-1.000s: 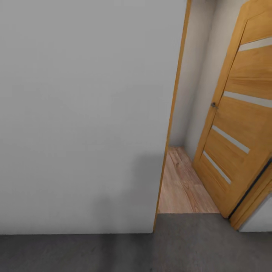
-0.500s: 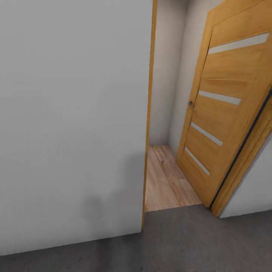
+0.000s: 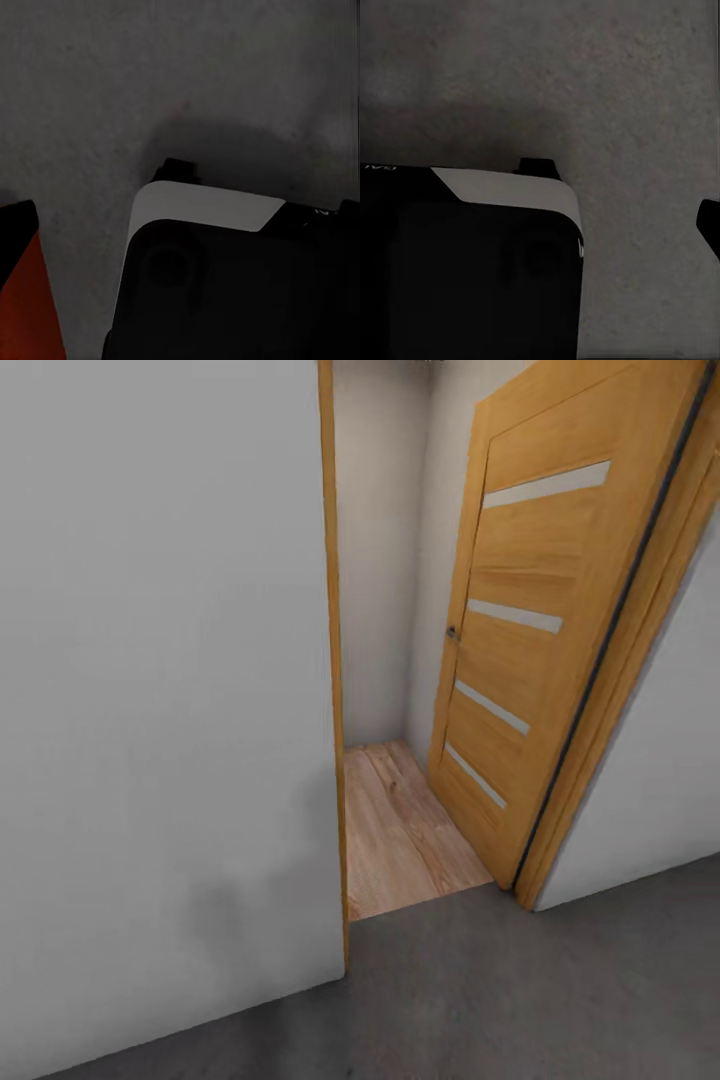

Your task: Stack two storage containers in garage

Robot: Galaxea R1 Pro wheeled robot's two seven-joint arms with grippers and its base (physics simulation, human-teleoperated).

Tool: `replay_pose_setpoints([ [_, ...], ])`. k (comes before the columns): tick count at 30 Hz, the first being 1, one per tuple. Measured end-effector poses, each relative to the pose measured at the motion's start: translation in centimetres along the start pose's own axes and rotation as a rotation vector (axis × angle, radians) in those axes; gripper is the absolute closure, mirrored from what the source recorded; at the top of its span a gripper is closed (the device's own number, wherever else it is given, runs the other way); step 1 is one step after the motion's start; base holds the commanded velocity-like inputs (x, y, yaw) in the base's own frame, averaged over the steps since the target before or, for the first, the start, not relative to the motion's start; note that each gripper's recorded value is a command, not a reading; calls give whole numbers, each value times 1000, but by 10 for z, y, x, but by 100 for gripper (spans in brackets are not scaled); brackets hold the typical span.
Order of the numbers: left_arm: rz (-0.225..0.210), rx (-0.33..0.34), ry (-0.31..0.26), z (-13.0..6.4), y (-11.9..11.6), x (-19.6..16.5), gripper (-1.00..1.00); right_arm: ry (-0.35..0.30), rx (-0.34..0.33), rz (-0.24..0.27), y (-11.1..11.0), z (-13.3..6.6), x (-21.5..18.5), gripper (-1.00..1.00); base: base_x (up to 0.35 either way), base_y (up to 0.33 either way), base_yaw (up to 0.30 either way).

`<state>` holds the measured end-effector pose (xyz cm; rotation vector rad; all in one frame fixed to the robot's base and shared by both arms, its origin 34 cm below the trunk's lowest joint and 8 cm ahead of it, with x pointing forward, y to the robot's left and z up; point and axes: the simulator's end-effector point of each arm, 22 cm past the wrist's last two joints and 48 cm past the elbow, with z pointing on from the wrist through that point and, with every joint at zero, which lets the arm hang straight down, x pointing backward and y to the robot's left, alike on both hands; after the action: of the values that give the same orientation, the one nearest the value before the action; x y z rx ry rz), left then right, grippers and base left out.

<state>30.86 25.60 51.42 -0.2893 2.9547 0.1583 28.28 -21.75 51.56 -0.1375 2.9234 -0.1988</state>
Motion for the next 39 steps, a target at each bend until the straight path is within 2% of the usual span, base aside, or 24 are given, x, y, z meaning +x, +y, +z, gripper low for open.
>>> replay_pose_setpoints([
  [39,-3,1,-7,-1,-1,-3,-100,-8,2,1,-1,0,-4,-100,0,0,-289],
])
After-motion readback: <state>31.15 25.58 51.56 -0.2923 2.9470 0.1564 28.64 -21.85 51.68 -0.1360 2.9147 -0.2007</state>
